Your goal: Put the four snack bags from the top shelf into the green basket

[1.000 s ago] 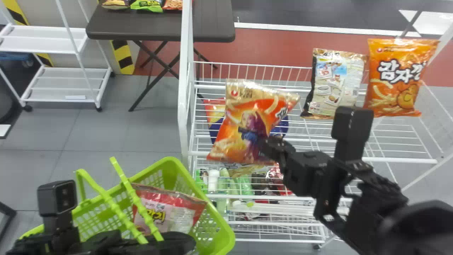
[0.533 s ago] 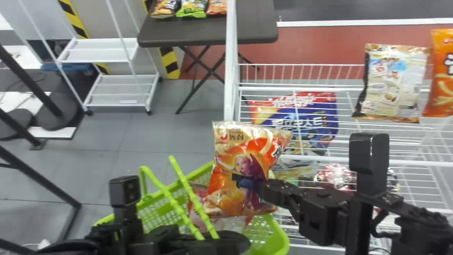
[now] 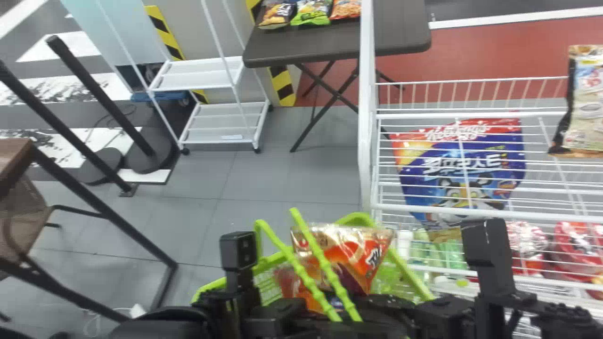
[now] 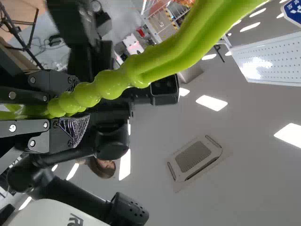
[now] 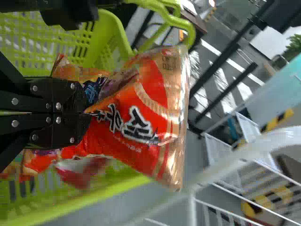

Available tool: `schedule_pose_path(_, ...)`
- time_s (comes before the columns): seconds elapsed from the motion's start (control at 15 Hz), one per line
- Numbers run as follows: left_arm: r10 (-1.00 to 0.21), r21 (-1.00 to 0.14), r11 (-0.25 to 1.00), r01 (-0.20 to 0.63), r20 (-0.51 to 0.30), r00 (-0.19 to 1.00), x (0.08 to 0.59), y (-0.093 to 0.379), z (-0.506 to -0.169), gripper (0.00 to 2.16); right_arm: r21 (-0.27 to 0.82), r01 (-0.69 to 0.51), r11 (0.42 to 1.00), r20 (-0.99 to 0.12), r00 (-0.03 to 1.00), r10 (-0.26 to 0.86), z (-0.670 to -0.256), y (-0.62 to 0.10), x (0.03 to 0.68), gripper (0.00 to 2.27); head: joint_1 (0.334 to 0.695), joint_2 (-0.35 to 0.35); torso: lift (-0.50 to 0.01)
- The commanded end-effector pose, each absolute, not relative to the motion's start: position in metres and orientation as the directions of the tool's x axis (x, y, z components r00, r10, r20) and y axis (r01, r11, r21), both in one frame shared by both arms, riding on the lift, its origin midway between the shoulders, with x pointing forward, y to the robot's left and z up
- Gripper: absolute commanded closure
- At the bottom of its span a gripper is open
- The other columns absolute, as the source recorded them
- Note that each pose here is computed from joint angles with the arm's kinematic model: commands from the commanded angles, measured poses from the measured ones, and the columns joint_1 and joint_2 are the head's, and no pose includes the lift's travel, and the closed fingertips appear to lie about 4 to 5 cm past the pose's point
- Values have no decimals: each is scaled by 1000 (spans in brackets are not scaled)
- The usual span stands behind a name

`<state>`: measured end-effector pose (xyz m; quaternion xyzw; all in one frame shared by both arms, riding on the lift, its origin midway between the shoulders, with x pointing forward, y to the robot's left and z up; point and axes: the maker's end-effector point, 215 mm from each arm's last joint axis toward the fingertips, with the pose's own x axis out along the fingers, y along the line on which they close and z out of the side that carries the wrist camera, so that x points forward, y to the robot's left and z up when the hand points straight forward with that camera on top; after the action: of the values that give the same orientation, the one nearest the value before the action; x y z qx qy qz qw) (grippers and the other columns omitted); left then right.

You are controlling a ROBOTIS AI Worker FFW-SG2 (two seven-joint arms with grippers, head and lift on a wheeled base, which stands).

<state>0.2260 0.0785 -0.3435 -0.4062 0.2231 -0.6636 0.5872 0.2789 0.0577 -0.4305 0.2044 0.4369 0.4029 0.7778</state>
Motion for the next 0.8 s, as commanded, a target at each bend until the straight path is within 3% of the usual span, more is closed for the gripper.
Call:
schedule_pose_path(0.0, -957, -771, -233, 592, 290, 0, 222, 74, -341, 2148, 708, -436, 555, -517, 216, 828, -441, 71, 265, 2256, 695, 310, 0)
schedule_pose_path(0.13, -955, -773, -246, 585, 297, -9, 219, 70, -340, 2148, 718, -436, 543, -528, 167, 833, -449, 79, 262, 2253, 695, 350, 0)
schedule_pose_path(0.2, -955, -772, -247, 585, 296, -13, 218, 69, -340, 2148, 718, -439, 540, -540, 139, 830, -453, 82, 259, 2094, 695, 350, 0)
schedule_pose_path(0.27, -955, -772, -246, 587, 295, -13, 219, 70, -340, 2148, 723, -430, 542, -566, 82, 820, -461, 80, 247, 1234, 695, 350, 0)
schedule_pose_path(0.33, -955, -771, -247, 587, 296, -14, 219, 70, -339, 2148, 718, -426, 550, -577, 77, 813, -464, 75, 248, 36, 695, 350, 0)
schedule_pose_path(0.53, -955, -770, -243, 590, 296, -6, 220, 73, -339, 2148, 767, -374, 521, -550, 35, 834, -458, 54, 243, -1, 695, 350, 0)
schedule_pose_path(0.73, -955, -770, -244, 590, 298, -6, 220, 73, -338, 2148, 798, -328, 506, -508, 85, 857, -439, 24, 255, 16, 695, 329, 0)
